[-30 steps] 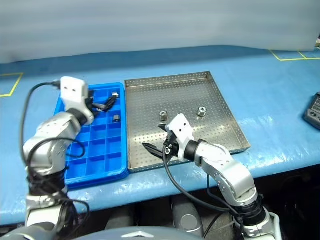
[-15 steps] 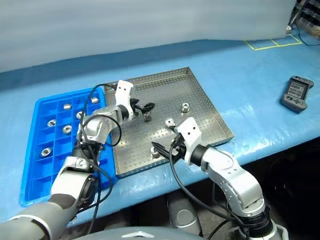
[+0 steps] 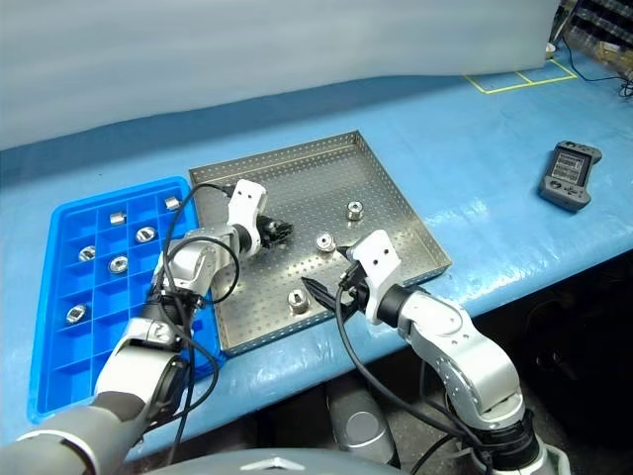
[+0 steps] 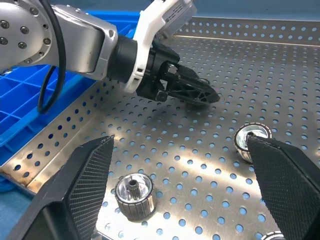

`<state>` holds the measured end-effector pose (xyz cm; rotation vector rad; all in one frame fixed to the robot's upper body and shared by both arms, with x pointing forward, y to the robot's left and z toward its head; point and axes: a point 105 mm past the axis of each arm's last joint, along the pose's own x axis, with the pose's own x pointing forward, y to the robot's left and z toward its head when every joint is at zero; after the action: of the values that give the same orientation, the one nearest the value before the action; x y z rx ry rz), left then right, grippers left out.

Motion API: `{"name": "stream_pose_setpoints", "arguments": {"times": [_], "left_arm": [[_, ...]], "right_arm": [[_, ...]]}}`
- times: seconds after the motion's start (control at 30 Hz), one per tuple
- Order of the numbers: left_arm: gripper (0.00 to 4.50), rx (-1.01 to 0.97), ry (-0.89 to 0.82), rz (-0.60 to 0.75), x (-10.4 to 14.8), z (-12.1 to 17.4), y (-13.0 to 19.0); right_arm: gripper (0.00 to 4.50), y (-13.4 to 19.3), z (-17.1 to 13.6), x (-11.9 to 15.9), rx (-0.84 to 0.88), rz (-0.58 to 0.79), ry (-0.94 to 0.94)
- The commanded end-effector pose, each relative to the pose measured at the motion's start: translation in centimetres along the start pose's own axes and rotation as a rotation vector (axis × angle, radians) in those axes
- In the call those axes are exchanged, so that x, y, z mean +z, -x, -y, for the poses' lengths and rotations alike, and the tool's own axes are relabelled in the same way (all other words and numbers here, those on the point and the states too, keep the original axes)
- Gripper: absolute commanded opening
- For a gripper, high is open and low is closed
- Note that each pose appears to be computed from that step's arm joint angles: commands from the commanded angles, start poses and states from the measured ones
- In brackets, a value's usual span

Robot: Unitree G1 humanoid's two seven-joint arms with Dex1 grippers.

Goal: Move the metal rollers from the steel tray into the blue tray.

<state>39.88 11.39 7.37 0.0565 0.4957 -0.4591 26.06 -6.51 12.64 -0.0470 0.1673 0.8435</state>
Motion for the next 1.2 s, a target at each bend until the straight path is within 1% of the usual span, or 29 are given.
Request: {"name": "stream_pose_setpoints", "arguments": {"times": [0.03, 0.1, 0.17, 0.23, 0.3, 0.37, 0.43, 0.5, 0.57, 0.63, 0.73, 0.77, 0.83, 0.9, 0.93, 1.07, 1.2], "left_arm": [[1.69, 0.001, -0.022, -0.013, -0.4, -0.2, 1.1], [1.7, -0.011, -0.018, -0.001, -0.2, 0.0, 1.6], [1.7, -0.036, -0.004, 0.05, 0.7, 0.6, 2.2], [1.7, -0.063, 0.018, 0.165, 2.9, 1.2, 3.3], [1.7, -0.058, 0.052, 0.282, 5.1, 1.3, 4.7], [1.7, -0.009, 0.062, 0.383, 6.7, 0.6, 6.4], [1.7, 0.07, 0.027, 0.463, 7.7, -0.4, 8.4], [1.7, 0.122, -0.017, 0.501, 8.0, -0.8, 9.7], [1.7, 0.237, -0.107, 0.542, 7.9, -2.1, 12.0], [1.7, 0.337, -0.174, 0.55, 7.4, -3.1, 13.6], [1.7, 0.392, -0.152, 0.53, 6.1, -3.8, 14.9], [1.7, 0.408, -0.141, 0.512, 5.3, -4.1, 15.3], [1.7, 0.453, -0.167, 0.429, 3.0, -4.5, 16.0], [1.7, 0.46, -0.114, 0.381, 1.0, -4.5, 16.4], [1.7, 0.459, -0.092, 0.373, 0.6, -4.4, 16.5], [1.7, 0.505, -0.019, 0.283, -2.8, -4.1, 17.2], [1.7, 0.519, 0.043, 0.234, -4.8, -3.7, 17.5]], "right_arm": [[4.5, -0.2, -0.2, 1.2, 0.01, 0.051, 0.024], [4.5, -0.3, -0.3, 1.2, 0.017, 0.053, 0.021], [4.5, -0.5, -0.3, 1.2, 0.023, 0.055, 0.02], [4.5, -0.6, -0.4, 1.2, 0.03, 0.055, 0.019], [4.5, -0.7, -0.6, 1.2, 0.042, 0.057, 0.018], [4.5, -0.9, -1.0, 1.3, 0.065, 0.058, 0.02], [4.5, -1.2, -1.4, 1.4, 0.095, 0.058, 0.026], [4.5, -1.3, -1.6, 1.5, 0.114, 0.059, 0.03], [4.5, -1.8, -2.1, 1.7, 0.157, 0.059, 0.043], [4.5, -2.3, -2.5, 1.9, 0.197, 0.061, 0.052], [4.5, -2.8, -3.1, 2.2, 0.252, 0.064, 0.069], [4.5, -3.1, -3.5, 2.3, 0.276, 0.064, 0.079], [4.5, -3.7, -4.2, 2.4, 0.326, 0.059, 0.103], [4.5, -4.2, -4.9, 2.4, 0.37, 0.056, 0.116], [4.5, -4.2, -5.1, 2.4, 0.382, 0.056, 0.118], [4.5, -4.4, -5.7, 2.3, 0.42, 0.054, 0.118], [4.5, -4.4, -5.8, 2.1, 0.431, 0.051, 0.111]]}}
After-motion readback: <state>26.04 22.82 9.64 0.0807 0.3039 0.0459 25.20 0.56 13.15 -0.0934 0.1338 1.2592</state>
